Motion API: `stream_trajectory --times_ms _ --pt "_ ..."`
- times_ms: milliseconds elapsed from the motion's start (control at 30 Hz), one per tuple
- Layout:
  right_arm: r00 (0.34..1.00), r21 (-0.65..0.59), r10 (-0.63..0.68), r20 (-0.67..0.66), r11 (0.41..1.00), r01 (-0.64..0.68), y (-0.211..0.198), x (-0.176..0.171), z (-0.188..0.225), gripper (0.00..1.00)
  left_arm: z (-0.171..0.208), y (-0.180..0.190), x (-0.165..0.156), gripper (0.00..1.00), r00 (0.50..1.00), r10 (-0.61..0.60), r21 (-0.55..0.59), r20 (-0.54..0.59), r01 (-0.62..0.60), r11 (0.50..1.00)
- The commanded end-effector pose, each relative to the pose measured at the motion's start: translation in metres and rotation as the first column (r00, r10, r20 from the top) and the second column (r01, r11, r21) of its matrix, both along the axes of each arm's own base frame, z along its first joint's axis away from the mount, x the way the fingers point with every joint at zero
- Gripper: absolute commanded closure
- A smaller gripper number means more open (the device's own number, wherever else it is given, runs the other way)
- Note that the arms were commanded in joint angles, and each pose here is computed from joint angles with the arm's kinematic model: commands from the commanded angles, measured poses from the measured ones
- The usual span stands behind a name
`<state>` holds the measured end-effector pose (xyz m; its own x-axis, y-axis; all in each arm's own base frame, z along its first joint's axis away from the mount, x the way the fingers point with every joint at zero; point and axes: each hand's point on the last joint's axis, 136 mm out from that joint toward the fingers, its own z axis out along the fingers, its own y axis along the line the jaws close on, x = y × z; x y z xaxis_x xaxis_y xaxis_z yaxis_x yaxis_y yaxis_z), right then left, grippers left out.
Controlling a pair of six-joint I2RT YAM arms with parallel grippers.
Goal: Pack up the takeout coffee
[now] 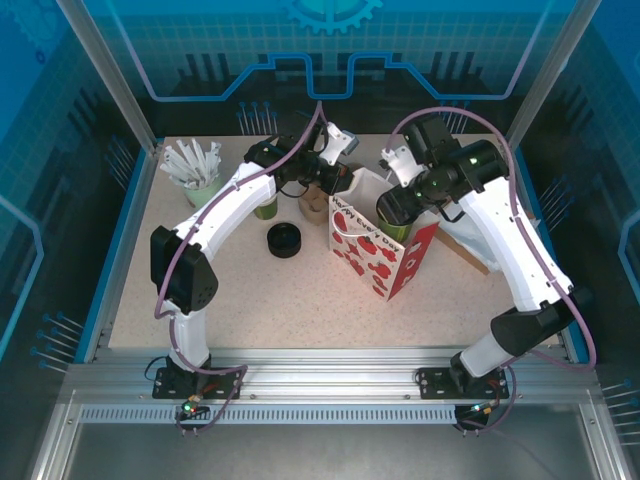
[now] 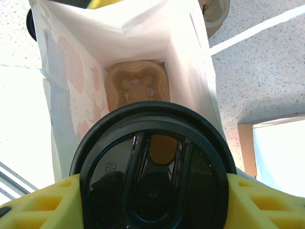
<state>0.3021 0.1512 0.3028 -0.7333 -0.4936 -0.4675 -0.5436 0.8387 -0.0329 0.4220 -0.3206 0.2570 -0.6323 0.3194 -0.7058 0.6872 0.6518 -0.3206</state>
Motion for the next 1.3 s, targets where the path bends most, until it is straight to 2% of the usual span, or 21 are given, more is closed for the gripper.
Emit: stream_trajectory --times_ms 0,233,600,1267 --pt "0.999 0.046 -0.016 0.037 0.999 0.014 -0.001 0.001 0.01 0.64 -0.014 0.01 -0.008 1.0 0.999 0.001 0.051 -0.05 0.002 0.999" --pt "1.0 0.06 -0.021 0.023 0.998 0.019 0.001 0.002 -0.001 0.64 -0.015 0.01 -0.009 1.0 0.999 -0.001 0.052 -0.052 0.004 0.999" --pt "0.999 0.027 -0.027 -0.046 0.999 0.028 0.0 -0.001 -0.043 0.64 -0.015 0.01 -0.009 1.0 0.999 0.0 0.05 -0.053 0.003 0.999" --pt "0.996 -0.039 -0.025 -0.087 0.999 0.021 -0.004 -0.001 -0.077 0.64 -0.015 0.009 -0.009 1.0 0.999 -0.001 0.049 -0.053 0.003 0.999"
